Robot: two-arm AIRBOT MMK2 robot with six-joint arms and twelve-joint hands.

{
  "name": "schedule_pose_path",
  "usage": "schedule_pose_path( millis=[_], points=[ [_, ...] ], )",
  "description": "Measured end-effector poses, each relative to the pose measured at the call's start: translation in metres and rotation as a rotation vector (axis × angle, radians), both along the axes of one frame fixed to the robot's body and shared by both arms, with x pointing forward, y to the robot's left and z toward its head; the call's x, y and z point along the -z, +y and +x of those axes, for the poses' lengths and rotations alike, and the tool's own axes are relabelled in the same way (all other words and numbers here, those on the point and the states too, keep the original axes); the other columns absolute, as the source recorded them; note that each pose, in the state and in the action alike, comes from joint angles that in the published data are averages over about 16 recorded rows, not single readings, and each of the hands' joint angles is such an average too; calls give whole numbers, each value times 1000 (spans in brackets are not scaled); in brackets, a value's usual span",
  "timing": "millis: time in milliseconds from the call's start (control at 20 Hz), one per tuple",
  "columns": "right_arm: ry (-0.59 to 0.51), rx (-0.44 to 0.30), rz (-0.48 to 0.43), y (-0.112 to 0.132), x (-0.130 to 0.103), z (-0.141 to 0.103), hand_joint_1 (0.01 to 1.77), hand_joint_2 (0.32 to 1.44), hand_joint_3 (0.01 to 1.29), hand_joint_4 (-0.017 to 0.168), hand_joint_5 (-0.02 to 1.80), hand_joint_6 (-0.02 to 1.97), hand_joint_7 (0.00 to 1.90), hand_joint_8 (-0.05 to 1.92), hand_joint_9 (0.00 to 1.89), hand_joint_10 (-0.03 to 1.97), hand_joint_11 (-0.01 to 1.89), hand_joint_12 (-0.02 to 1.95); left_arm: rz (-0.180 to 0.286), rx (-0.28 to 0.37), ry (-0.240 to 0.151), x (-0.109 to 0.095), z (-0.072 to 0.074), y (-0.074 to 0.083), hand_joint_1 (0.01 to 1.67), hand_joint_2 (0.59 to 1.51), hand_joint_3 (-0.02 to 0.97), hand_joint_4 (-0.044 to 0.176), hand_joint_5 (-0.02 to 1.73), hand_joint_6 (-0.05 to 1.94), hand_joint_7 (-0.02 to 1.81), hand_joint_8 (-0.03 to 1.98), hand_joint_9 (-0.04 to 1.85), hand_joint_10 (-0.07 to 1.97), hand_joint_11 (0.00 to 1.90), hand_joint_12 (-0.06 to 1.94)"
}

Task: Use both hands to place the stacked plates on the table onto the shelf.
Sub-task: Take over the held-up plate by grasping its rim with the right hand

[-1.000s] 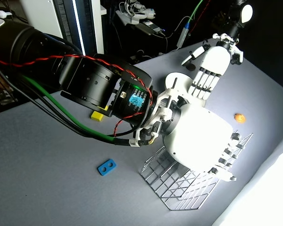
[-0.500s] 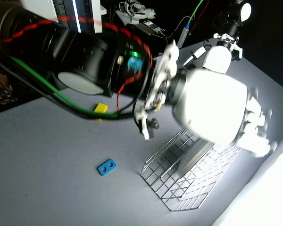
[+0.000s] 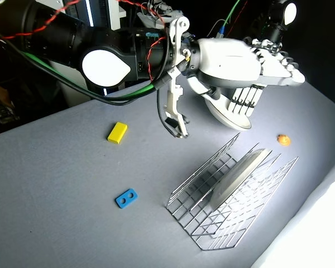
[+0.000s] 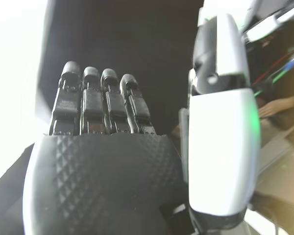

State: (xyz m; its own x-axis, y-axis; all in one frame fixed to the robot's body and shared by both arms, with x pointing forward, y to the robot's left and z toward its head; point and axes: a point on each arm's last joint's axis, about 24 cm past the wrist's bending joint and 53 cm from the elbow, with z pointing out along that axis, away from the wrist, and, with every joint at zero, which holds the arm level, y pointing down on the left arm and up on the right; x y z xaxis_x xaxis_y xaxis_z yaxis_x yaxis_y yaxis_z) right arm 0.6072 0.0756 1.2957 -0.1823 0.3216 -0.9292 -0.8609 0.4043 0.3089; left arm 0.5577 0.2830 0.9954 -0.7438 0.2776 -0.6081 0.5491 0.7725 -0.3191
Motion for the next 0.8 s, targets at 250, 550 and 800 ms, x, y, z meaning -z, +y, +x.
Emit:
schedule_pose_path(
  millis=[250, 550, 800],
  points=[
    [-30, -50, -105, 28, 40, -18, 1180, 952, 14, 3, 25, 16, 23, 15, 23, 8, 21, 18, -1, -1, 0, 0, 0, 0, 21, 1099, 18, -8, 91, -33, 66, -10, 14, -34, 16, 4],
    [-27, -76, -181, 56, 77, -20, 1204, 966, 14, 2, 22, 17, 19, 15, 21, 8, 21, 0, -1, -1, 1, 0, 0, 0, 20, 1100, 18, -8, 88, -33, 64, -10, 12, -34, 17, 4],
    [-12, -83, -220, 75, 103, -15, 1183, 959, 14, 2, 21, 16, 20, 15, 21, 9, 20, 0, -1, -1, 2, 0, -1, 0, 20, 1099, 18, -8, 83, -33, 61, -11, 12, -35, 18, 4]
  ],
)
